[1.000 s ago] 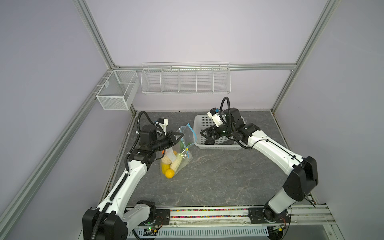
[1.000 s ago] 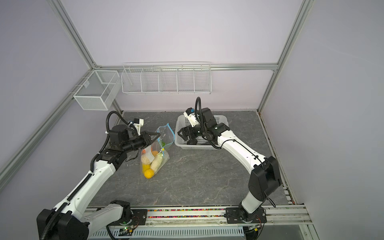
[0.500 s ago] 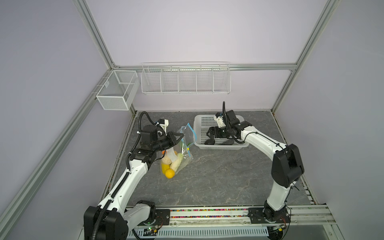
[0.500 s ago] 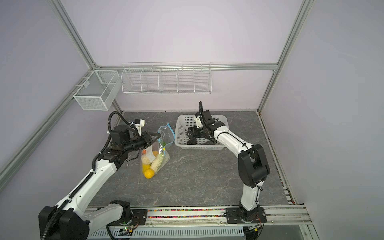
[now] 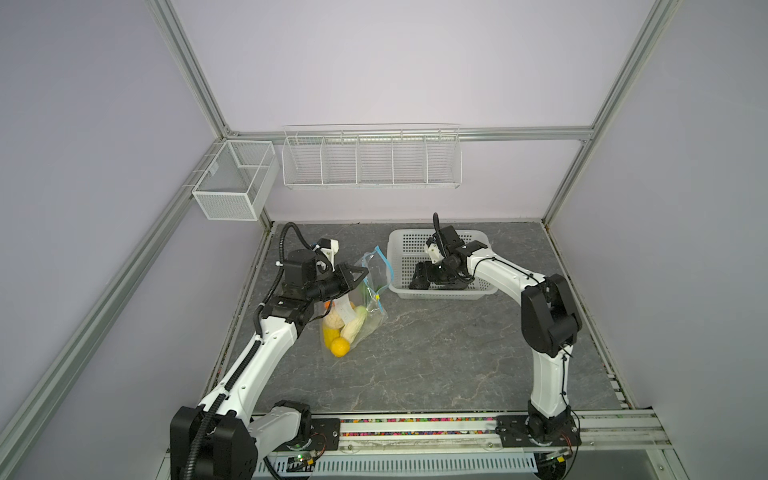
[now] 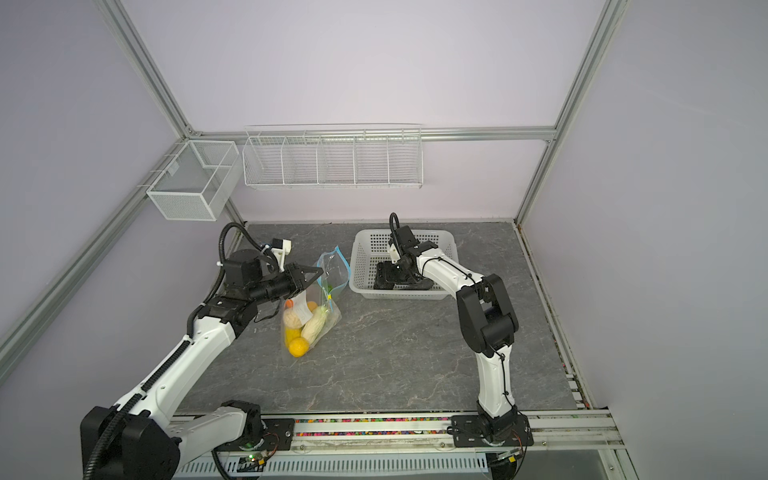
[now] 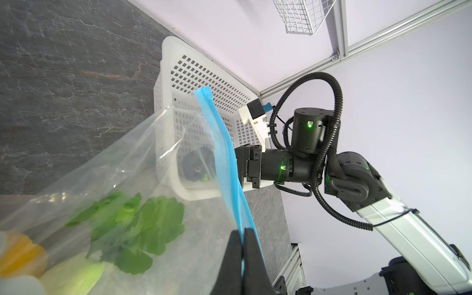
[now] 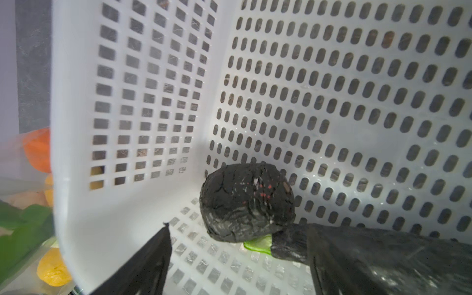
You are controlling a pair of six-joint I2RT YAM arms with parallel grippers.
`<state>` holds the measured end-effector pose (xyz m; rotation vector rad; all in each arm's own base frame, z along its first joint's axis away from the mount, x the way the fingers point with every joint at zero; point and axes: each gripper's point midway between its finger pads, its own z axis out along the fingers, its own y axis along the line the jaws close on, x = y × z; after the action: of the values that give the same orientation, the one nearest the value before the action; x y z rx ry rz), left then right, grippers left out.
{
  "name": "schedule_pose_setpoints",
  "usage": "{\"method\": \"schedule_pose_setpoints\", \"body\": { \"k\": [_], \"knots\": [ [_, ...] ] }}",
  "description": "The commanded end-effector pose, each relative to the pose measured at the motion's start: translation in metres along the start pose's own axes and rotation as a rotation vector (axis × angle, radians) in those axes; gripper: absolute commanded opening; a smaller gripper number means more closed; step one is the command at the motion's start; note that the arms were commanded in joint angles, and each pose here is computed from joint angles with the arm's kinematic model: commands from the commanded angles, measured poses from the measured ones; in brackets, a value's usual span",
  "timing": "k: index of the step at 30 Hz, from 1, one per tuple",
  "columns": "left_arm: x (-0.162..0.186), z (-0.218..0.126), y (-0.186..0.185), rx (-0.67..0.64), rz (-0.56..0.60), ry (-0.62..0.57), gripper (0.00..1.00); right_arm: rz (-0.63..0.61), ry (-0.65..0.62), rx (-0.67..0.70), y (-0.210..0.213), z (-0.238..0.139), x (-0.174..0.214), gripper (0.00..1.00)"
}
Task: Place the food in the zip-top bag and seal the zipper
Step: 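Move the right gripper back to the dark round item in the basket, then close the right gripper on the dark round item and lift it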
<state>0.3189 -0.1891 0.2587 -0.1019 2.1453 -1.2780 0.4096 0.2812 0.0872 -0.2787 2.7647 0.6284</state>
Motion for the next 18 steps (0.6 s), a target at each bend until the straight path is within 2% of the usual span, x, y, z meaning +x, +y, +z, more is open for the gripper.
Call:
{"method": "schedule_pose_setpoints", "body": {
  "k": [1, 9, 18],
  "knots": [
    [-0.001, 0.001, -0.005, 0.018, 0.032, 0.006, 0.00, 0.018, 0.030, -0.023, 0.002, 0.008, -0.002, 0.82],
    [-0.001, 0.001, -0.002, 0.003, 0.032, 0.001, 0.00, 0.017, 0.053, -0.058, 0.009, 0.021, -0.009, 0.77],
    [-0.002, 0.004, 0.001, -0.001, 0.025, 0.005, 0.00, 0.012, 0.060, -0.095, 0.022, 0.035, -0.016, 0.77]
  ]
}}
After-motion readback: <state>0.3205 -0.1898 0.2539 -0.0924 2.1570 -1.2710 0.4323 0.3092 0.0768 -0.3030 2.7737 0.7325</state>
